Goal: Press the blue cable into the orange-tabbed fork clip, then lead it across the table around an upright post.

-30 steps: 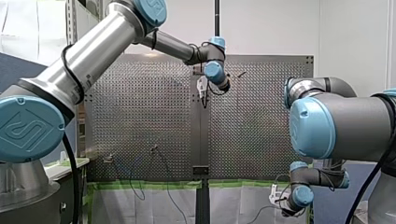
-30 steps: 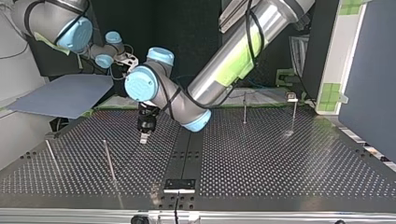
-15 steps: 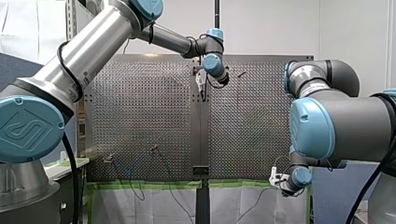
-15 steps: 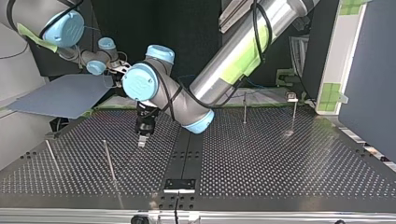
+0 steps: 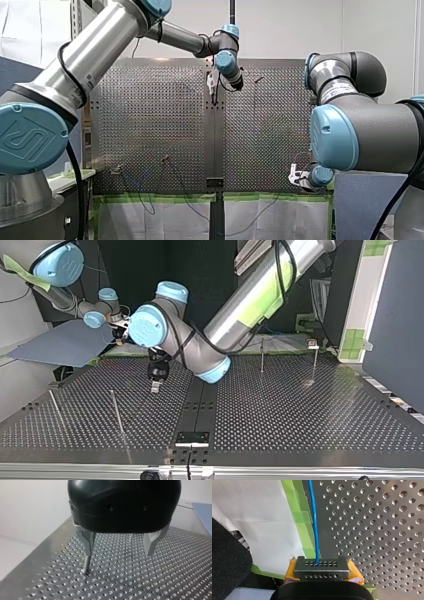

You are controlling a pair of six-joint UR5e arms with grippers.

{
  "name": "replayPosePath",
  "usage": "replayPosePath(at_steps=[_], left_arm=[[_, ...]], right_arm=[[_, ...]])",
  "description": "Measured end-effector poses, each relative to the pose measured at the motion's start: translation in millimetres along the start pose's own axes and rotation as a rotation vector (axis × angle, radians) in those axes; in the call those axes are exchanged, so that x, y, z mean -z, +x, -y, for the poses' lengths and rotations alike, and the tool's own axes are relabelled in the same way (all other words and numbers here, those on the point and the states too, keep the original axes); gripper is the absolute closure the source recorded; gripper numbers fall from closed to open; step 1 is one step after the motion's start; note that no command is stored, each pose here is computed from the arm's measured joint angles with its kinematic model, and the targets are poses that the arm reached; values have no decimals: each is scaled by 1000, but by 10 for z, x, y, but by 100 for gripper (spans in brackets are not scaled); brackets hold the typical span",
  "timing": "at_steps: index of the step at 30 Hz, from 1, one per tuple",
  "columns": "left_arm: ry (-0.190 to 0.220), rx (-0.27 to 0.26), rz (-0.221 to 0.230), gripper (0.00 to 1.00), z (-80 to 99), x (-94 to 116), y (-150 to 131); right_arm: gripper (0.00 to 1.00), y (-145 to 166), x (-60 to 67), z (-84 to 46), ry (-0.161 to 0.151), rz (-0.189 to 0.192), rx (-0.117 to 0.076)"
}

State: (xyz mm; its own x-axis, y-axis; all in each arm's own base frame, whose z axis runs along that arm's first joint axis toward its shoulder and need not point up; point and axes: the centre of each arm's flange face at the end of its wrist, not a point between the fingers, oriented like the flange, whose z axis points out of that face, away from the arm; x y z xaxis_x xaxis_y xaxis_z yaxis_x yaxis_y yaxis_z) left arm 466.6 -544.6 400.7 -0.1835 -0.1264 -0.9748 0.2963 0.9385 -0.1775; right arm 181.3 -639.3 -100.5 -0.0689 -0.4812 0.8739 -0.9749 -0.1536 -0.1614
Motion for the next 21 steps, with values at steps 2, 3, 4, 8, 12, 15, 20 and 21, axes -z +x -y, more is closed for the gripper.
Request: replayPosePath(at_steps=[2, 3, 4, 8, 12, 15, 20, 21], left_arm=[[-2, -3, -3, 0, 30, 56, -26], [-5, -3, -2, 0, 51, 93, -48], [-7, -3, 0, 0, 66, 122, -68], [0, 0, 11, 0, 143, 251, -175], [32, -6, -5, 0, 223, 397, -263], [46, -10, -11, 0, 257, 505, -350], [51, -20, -25, 0, 267, 642, -460], [51, -25, -30, 0, 264, 667, -477]], right_arm=[[100, -3, -1, 1, 1, 0, 0], [100, -4, -1, 1, 2, 1, 0], [100, -5, -2, 1, 2, 1, 0], [100, -7, -2, -4, 2, 2, -1], [100, -7, -1, -3, 4, 2, -1], [100, -9, -1, 1, 5, 3, -1], [100, -13, 1, 5, 5, 5, -1], [100, -13, 2, 4, 5, 6, -1]])
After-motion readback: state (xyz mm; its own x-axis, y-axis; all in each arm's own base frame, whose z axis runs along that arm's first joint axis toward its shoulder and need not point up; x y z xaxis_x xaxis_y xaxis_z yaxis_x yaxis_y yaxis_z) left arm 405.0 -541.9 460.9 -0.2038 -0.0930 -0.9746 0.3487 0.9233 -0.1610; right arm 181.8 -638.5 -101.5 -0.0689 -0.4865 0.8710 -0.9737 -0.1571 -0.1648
